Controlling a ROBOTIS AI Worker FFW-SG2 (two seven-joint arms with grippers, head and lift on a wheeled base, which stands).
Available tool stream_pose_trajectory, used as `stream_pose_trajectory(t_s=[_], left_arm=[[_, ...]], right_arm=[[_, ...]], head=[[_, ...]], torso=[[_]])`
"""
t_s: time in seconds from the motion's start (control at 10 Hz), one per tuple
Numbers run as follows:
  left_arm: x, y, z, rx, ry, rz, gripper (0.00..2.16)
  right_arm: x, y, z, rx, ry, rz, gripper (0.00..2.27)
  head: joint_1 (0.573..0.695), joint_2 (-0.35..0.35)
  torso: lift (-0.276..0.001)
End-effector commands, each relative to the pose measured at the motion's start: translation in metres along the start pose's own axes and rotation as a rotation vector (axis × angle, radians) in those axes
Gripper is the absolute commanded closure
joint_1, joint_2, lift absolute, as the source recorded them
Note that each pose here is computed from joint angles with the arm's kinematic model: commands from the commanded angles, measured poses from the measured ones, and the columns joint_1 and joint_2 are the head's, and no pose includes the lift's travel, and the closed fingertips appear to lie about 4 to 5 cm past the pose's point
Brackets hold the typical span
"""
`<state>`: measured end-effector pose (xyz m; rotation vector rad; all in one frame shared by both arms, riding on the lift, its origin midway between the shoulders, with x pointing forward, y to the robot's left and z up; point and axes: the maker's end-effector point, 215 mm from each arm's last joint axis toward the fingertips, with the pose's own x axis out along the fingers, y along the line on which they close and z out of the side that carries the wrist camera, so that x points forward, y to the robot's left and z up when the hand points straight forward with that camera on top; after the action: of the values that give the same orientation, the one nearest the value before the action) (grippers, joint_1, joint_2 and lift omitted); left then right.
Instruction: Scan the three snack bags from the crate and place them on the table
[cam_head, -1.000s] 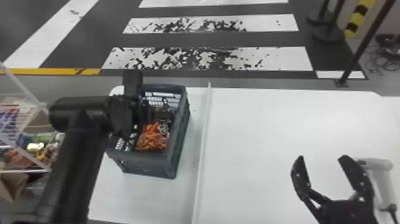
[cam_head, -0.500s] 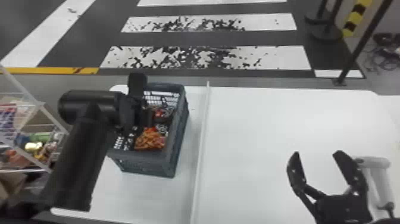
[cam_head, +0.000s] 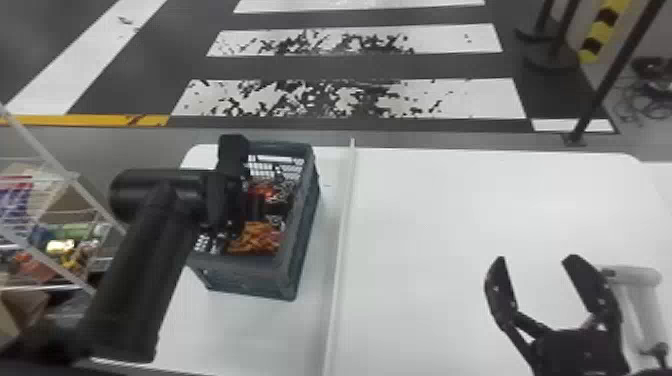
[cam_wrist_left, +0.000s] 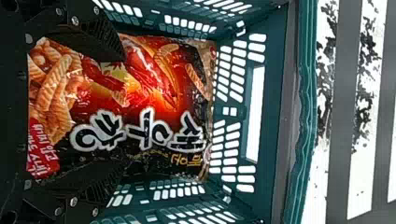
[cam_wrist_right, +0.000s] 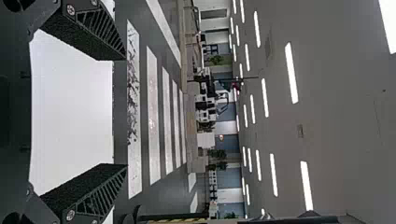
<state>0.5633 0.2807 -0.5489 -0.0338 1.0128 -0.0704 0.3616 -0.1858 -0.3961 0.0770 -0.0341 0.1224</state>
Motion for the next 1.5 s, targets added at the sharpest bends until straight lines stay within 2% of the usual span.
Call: stream_pose_trajectory(t_s=[0.0, 0.1, 0.2, 0.3, 0.4, 0.5, 0.6, 0.7, 0.9, 1.1, 1.4], left_arm=[[0.004, -0.001, -0.002, -0.016, 0.001, -0.018, 0.23], [0.006, 0.001, -0.004, -0.018, 0.012, -0.017, 0.23], [0.007, 0.003, -0.004, -0.021, 0.023, -0.022, 0.38], [0.010, 0.003, -0.012, -0.017, 0.046, -0.022, 0.67], [0.013, 0.004, -0.017, -0.016, 0.046, -0.018, 1.71], [0.010, 0.007, -0.013, -0.008, 0.007, -0.009, 1.96], [0.005, 0.011, -0.012, -0.020, -0.015, -0.006, 2.09], [0.003, 0.013, -0.013, 0.001, -0.023, 0.024, 2.09], [-0.008, 0.015, -0.013, -0.003, -0.064, 0.038, 2.09], [-0.022, 0.013, -0.014, 0.016, -0.107, 0.076, 2.09], [-0.035, 0.010, -0.021, 0.019, -0.137, 0.077, 2.09]], right_arm=[[-0.001, -0.001, -0.003, -0.002, 0.006, 0.000, 0.11], [-0.001, 0.001, -0.005, -0.001, 0.007, 0.002, 0.11], [-0.003, 0.002, -0.005, 0.002, 0.002, 0.005, 0.11], [-0.003, -0.001, -0.004, 0.016, -0.003, -0.002, 0.11], [-0.003, -0.002, -0.004, 0.024, -0.002, -0.007, 0.11], [-0.003, -0.003, -0.003, 0.023, -0.005, -0.009, 0.11], [-0.004, -0.004, -0.001, 0.024, -0.015, -0.009, 0.11], [-0.006, -0.004, 0.000, 0.027, -0.019, -0.012, 0.11], [-0.013, -0.006, 0.011, 0.034, -0.056, -0.018, 0.11], [-0.021, -0.010, 0.021, 0.036, -0.082, -0.026, 0.11], [-0.029, -0.012, 0.031, 0.040, -0.109, -0.033, 0.11]], head=[[0.695, 0.115], [0.695, 0.114], [0.695, 0.112], [0.695, 0.115], [0.695, 0.117], [0.695, 0.117], [0.695, 0.118], [0.695, 0.121], [0.695, 0.130], [0.695, 0.129], [0.695, 0.118]], torso=[[-0.037], [-0.037], [-0.037], [-0.037], [-0.037], [-0.037], [-0.037], [-0.037], [-0.037], [-0.037], [-0.037]])
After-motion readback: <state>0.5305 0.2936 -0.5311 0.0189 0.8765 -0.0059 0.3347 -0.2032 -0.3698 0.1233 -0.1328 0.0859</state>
